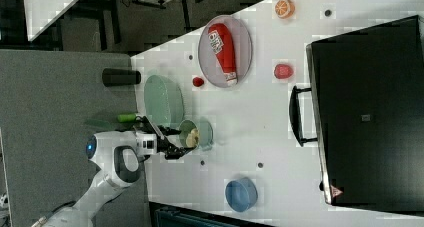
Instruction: Pick Banana and place it in mug.
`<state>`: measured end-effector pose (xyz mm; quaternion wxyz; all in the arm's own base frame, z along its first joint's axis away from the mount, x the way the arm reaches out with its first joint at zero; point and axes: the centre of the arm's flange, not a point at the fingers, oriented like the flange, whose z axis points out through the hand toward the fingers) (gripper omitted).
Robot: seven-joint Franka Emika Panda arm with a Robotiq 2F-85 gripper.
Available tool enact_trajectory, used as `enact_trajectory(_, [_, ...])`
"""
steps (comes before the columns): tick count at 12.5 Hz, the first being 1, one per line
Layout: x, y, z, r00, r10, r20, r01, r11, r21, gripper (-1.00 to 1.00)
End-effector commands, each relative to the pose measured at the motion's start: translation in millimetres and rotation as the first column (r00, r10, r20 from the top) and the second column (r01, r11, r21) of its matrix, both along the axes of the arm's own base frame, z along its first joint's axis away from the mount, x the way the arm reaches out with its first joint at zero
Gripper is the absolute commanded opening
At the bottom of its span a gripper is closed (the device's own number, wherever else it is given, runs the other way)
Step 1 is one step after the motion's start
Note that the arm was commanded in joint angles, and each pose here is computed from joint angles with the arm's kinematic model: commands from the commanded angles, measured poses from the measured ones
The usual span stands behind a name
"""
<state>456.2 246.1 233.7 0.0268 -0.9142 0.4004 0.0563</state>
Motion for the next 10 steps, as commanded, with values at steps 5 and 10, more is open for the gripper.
enact_trajectory(5, [23,-24,151,0.987,-0.058,0.149,0.069,0.995,-0.072,1.0])
enact_trajectory(10, [33,-104,292,0.981,-0.145,0.129,0.162,0.978,-0.13,1.0])
